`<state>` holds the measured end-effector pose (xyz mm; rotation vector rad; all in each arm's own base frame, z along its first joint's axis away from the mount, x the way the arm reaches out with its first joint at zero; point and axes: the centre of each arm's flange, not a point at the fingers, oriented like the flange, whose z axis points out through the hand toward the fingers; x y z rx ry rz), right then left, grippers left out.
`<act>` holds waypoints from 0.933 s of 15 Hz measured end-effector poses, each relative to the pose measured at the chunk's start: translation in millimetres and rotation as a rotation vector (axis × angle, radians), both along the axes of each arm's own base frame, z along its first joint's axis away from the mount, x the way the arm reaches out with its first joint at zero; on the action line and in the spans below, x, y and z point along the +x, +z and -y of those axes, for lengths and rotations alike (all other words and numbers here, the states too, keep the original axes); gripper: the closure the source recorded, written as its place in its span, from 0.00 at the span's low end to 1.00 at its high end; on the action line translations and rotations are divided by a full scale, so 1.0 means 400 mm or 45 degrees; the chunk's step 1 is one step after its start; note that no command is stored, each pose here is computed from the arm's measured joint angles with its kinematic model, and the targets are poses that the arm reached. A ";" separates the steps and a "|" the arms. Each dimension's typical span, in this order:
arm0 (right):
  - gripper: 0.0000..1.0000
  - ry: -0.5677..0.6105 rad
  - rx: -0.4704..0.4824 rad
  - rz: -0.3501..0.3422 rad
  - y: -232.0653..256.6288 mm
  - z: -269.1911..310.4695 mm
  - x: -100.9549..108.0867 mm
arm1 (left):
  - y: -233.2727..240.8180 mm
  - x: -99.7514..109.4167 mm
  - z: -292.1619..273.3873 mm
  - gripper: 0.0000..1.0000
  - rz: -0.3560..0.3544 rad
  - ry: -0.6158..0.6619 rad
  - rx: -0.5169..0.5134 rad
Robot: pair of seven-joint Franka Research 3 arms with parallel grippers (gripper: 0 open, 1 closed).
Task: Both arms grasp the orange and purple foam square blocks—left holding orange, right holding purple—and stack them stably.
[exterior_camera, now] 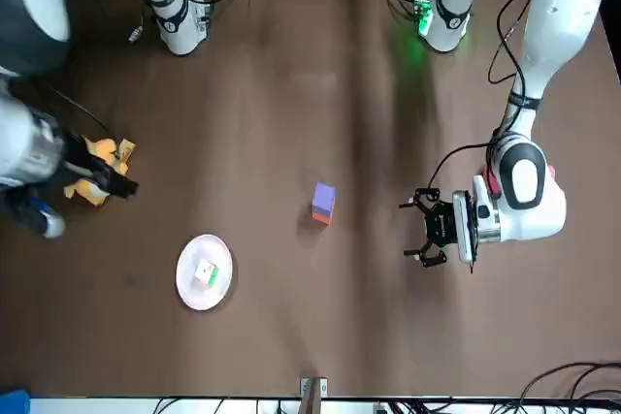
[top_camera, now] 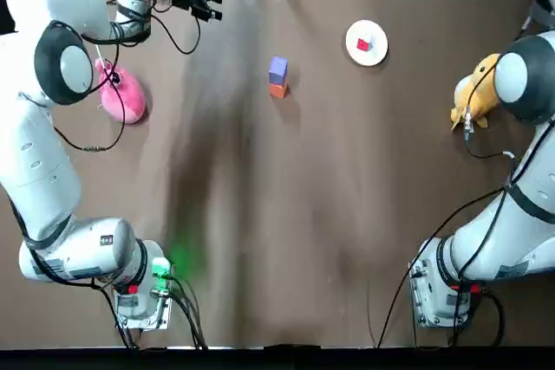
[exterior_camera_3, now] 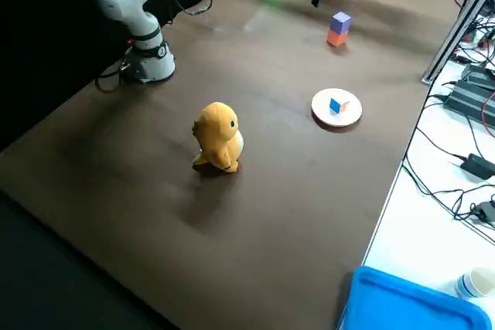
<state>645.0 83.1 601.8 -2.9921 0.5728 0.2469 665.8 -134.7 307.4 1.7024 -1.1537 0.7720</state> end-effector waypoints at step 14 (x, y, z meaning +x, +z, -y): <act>0.00 0.372 -0.017 0.350 0.189 0.264 -0.305 | 0.193 -0.041 -0.031 0.00 -0.802 0.415 0.246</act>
